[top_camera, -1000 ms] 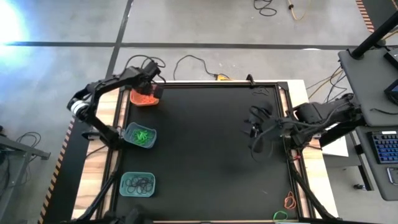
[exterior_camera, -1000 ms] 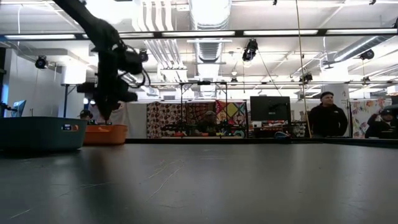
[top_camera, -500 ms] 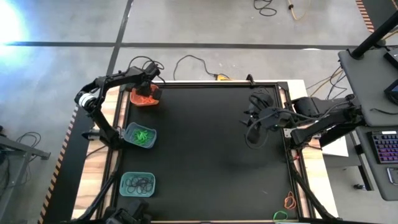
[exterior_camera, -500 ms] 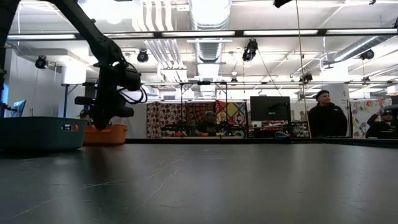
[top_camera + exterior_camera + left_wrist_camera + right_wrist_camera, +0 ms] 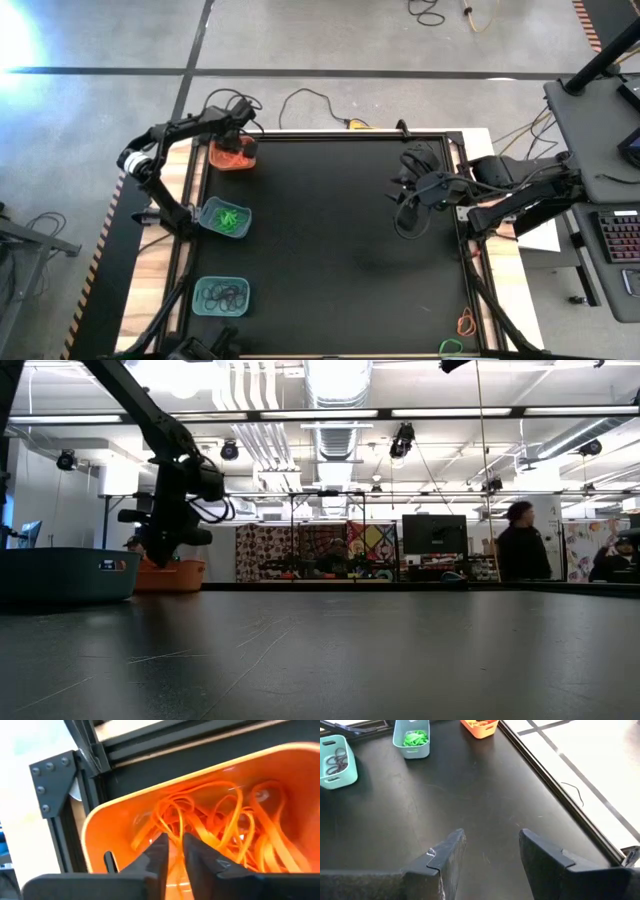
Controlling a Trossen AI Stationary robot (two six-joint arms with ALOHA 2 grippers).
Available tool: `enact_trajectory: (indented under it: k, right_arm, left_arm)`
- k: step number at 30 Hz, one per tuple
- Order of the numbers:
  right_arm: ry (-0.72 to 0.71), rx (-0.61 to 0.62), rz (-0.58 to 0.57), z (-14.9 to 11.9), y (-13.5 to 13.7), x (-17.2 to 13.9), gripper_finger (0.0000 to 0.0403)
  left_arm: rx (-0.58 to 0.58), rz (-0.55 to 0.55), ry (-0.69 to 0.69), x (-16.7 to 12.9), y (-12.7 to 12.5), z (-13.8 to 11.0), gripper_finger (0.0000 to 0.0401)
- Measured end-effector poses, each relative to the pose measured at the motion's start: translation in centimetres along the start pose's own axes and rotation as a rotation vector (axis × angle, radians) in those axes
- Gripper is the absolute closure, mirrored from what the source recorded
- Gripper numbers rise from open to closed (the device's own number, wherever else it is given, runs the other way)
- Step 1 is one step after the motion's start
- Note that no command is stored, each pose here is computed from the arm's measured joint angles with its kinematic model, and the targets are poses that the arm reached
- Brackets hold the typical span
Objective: Sort rubber bands into baskets
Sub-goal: Put the orange rubber band into the orange bin
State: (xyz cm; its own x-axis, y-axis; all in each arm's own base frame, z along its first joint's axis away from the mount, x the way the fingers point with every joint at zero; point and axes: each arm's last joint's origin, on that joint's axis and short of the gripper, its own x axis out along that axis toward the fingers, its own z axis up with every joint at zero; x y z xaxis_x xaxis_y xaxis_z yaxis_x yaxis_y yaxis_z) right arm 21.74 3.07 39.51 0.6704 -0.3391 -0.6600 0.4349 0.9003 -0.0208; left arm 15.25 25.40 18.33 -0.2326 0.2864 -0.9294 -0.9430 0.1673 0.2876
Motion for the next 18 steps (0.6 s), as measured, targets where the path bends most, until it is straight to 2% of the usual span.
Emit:
enact_trajectory:
  k: [5,9,14,18]
  right_arm:
    - [0.012,-0.012,0.02,-0.1,0.1,0.0,0.0222]
    - [0.03,-0.022,0.015,-0.2,0.0,0.0,0.0222]
    - [0.087,-0.043,0.039,-0.7,-0.1,-0.1,0.0222]
    - [0.1,-0.081,0.044,-0.9,0.0,-0.1,0.0222]
  left_arm:
    - [-0.011,-0.012,-0.027,-1.5,0.7,-0.3,0.0301]
    - [-0.024,-0.027,-0.04,-2.8,1.0,-1.0,0.0267]
    - [-0.027,-0.087,-0.136,-5.9,0.3,-2.1,0.0248]
    - [0.0,-0.178,-0.246,-9.4,-0.9,-4.1,0.0246]
